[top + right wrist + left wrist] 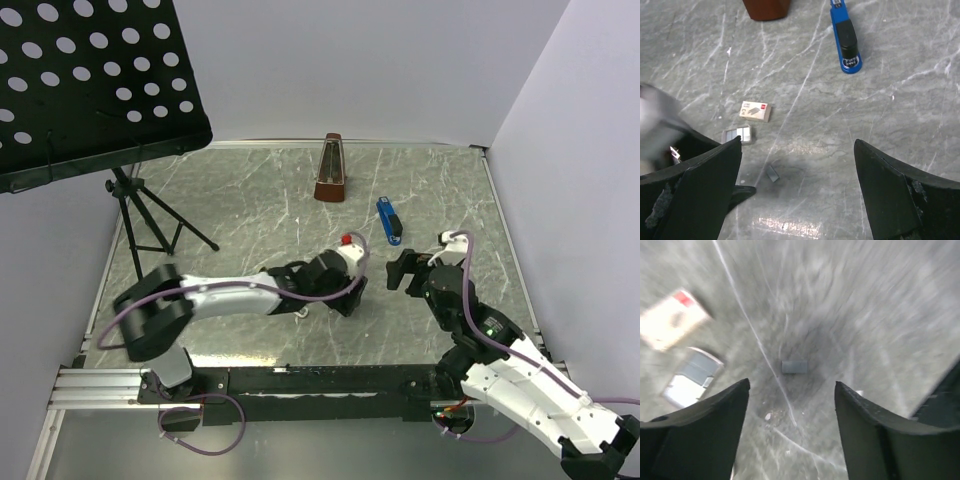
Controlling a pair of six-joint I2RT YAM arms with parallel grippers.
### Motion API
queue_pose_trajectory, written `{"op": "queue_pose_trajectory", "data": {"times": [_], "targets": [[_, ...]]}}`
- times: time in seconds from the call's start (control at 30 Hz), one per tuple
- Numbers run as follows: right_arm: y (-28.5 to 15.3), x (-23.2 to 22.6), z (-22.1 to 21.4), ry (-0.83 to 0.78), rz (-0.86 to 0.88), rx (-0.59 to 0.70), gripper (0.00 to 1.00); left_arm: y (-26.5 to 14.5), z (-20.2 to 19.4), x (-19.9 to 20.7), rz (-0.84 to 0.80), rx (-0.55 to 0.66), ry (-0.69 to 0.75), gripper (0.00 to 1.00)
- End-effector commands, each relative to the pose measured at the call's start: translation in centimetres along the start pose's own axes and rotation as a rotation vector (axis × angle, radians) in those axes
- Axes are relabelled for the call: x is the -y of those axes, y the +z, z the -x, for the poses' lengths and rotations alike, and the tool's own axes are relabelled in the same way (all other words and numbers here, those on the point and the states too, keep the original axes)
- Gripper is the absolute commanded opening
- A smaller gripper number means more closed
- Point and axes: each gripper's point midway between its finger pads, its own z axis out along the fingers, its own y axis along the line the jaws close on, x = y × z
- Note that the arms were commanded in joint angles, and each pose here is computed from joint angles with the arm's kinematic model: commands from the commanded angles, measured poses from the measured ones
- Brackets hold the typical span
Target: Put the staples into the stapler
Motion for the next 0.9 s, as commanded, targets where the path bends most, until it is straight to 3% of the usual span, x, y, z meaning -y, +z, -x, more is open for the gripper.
{"op": "queue_pose_trajectory", "data": {"times": [0.0, 0.2, 0.37, 0.5, 0.57, 0.7, 0.87], "targets": [[-0.7, -1.0, 1.6, -0.036, 0.038, -0.006, 1.00, -4.9, 6.6, -1.5, 0.026, 0.214, -0.103, 0.77], [0.3, -2.7, 0.3, -0.108, 0.065, -0.142, 1.00, -12.4, 10.0, -6.4, 0.106, 0.374, -0.235, 0.97], [1.1, -4.2, -1.6, -0.173, 0.095, -0.294, 1.00, -16.9, 8.6, -12.7, 0.253, 0.432, -0.383, 0.99], [2.2, -5.7, -3.7, -0.240, 0.141, -0.425, 1.00, -18.9, 6.8, -14.7, 0.288, 0.462, -0.458, 0.99], [2.9, -5.8, -5.4, -0.295, 0.145, -0.513, 0.94, -19.3, 5.8, -15.4, 0.307, 0.451, -0.474, 0.99], [3.3, -6.4, -8.1, -0.365, 0.172, -0.686, 0.86, -22.1, 5.0, -16.4, 0.367, 0.461, -0.447, 0.99], [3.9, -6.8, -11.5, -0.447, 0.198, -0.843, 0.75, -26.1, 5.8, -18.5, 0.518, 0.559, -0.359, 0.99]]}}
